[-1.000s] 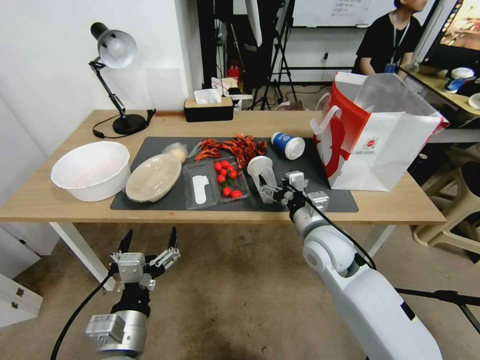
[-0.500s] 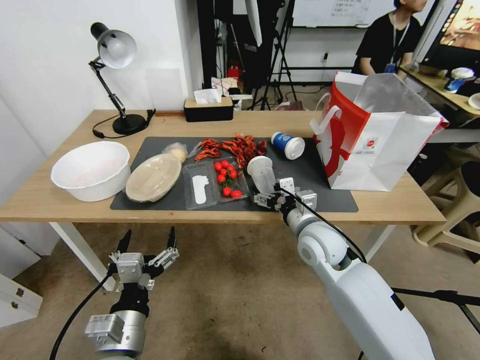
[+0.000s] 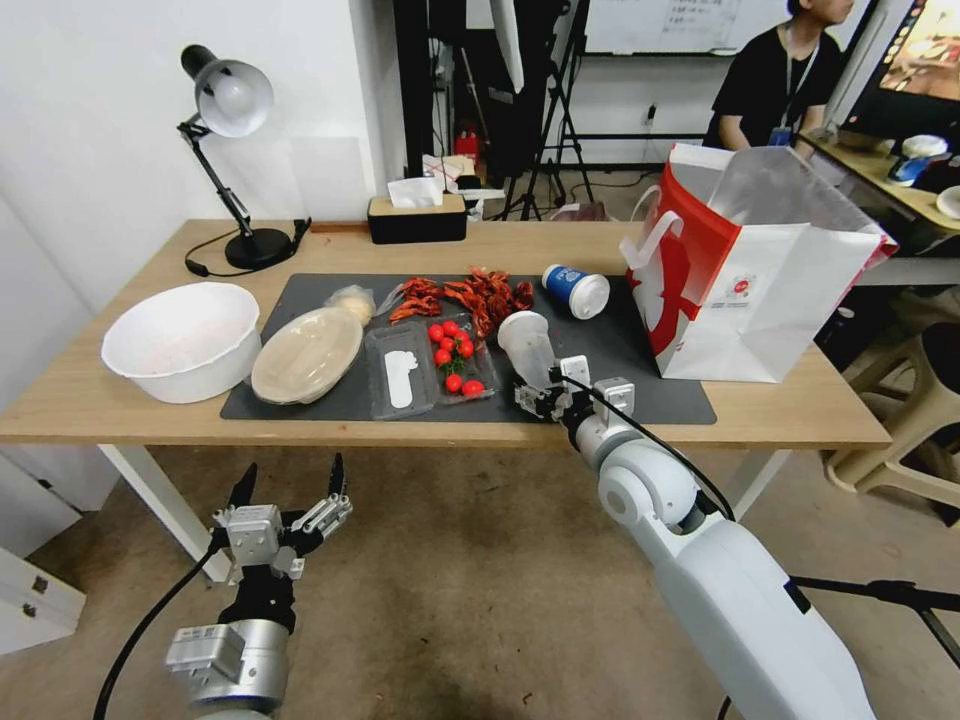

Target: Pick up the trash from the table and place it into the takeout bag.

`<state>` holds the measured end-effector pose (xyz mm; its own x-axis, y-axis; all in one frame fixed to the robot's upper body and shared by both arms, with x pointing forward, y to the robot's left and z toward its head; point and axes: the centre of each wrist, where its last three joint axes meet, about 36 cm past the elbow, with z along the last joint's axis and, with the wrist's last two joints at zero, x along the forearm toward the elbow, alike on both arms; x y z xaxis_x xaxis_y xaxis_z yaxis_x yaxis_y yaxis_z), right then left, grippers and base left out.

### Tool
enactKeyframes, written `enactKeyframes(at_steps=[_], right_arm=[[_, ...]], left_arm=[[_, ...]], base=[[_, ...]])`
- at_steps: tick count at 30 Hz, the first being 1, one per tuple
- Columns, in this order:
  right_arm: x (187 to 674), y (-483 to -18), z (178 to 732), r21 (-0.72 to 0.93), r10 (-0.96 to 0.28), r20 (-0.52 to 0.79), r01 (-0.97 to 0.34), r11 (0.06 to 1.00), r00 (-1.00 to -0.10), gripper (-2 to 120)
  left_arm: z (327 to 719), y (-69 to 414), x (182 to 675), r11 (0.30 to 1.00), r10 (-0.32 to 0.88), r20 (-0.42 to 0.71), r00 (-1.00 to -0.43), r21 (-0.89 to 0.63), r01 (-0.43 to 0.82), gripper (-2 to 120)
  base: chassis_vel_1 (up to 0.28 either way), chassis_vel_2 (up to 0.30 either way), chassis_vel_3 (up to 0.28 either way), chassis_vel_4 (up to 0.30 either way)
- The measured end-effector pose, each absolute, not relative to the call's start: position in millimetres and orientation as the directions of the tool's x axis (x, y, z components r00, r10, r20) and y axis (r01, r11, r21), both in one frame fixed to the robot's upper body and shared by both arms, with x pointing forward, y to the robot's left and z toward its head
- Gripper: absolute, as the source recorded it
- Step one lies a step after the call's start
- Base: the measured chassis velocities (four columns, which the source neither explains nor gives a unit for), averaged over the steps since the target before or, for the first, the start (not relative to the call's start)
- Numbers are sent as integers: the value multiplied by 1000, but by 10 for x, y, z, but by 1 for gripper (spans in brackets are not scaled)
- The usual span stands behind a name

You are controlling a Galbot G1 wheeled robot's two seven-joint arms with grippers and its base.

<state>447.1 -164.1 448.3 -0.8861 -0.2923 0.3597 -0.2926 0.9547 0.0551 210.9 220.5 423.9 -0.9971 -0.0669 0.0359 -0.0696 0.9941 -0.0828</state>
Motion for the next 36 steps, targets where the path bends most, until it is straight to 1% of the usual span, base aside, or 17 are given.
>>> enactKeyframes(at_steps=[3, 6, 7, 16, 19, 21, 22, 23, 25, 26, 27, 28, 29, 31, 32, 33, 36], right_arm=[[4464, -1652, 4489, 55, -291, 358, -291, 955, -887, 51], [4463, -1654, 4490, 55, -291, 358, -291, 955, -887, 51], [4462, -1656, 4494, 55, -291, 357, -291, 955, -887, 46], [4451, -1710, 4566, 53, -289, 332, -288, 956, -898, 46], [4448, -1799, 4698, 41, -281, 288, -281, 959, -916, 46], [4459, -2007, 5044, -10, -269, 181, -275, 961, -946, 46], [4492, -2174, 5322, -43, -259, 106, -264, 963, -960, 46], [4492, -2174, 5322, -43, -259, 106, -264, 963, -960, 46], [4627, -2463, 6032, -87, -227, -37, -223, 971, -973, 46], [4627, -2463, 6032, -87, -227, -37, -223, 971, -973, 46], [4711, -2569, 6299, -96, -196, -69, -189, 977, -978, 46], [4791, -2669, 6507, -83, -154, -75, -147, 986, -985, 46], [4791, -2669, 6507, -83, -154, -75, -147, 986, -985, 46], [4898, -2771, 6737, -17, -88, -41, -87, 996, -995, 46], [4971, -2811, 6838, 28, -49, 5, -49, 998, -999, 46], [4971, -2811, 6838, 28, -49, 5, -49, 998, -999, 46], [5154, -2921, 6887, 56, 45, 74, 49, 997, -996, 46]], left_arm=[[4240, 2203, 2111, 994, -67, 35, -997, -83, -69, 100], [4240, 2203, 2111, 994, -66, 35, -997, -83, -69, 100], [4240, 2203, 2112, 994, -66, 35, -997, -83, -69, 100], [4244, 2204, 2114, 994, -65, 33, -997, -82, -68, 100], [4244, 2206, 2116, 994, -65, 33, -997, -82, -67, 100], [4253, 2203, 2120, 994, -64, 29, -998, -82, -66, 100], [4257, 2202, 2121, 995, -64, 27, -998, -80, -66, 100], [4257, 2202, 2121, 995, -64, 27, -998, -80, -66, 100], [4256, 2205, 2124, 995, -65, 21, -998, -78, -66, 100], [4256, 2205, 2124, 995, -65, 21, -998, -78, -66, 100], [4247, 2206, 2125, 995, -66, 21, -998, -78, -68, 100], [4248, 2206, 2126, 995, -67, 20, -998, -78, -68, 100], [4248, 2206, 2126, 995, -67, 20, -998, -78, -68, 100], [4266, 2203, 2126, 994, -68, 15, -998, -79, -69, 100], [4268, 2200, 2126, 994, -69, 15, -998, -81, -70, 100], [4268, 2200, 2126, 994, -69, 15, -998, -81, -70, 100], [4263, 2195, 2118, 994, -68, 16, -998, -82, -69, 100]], base=[[0, 0, 0, 0], [0, 0, 0, 0], [0, 0, 0, 0], [0, 0, 0, 0], [0, 0, 0, 0], [0, 0, 0, 0], [0, 0, 0, 0], [0, 0, 0, 0], [0, 0, 0, 0], [0, 0, 0, 0], [0, 0, 0, 0], [0, 0, 0, 0], [0, 0, 0, 0], [0, 0, 0, 0], [0, 0, 0, 0], [0, 0, 0, 0], [0, 0, 0, 0]])
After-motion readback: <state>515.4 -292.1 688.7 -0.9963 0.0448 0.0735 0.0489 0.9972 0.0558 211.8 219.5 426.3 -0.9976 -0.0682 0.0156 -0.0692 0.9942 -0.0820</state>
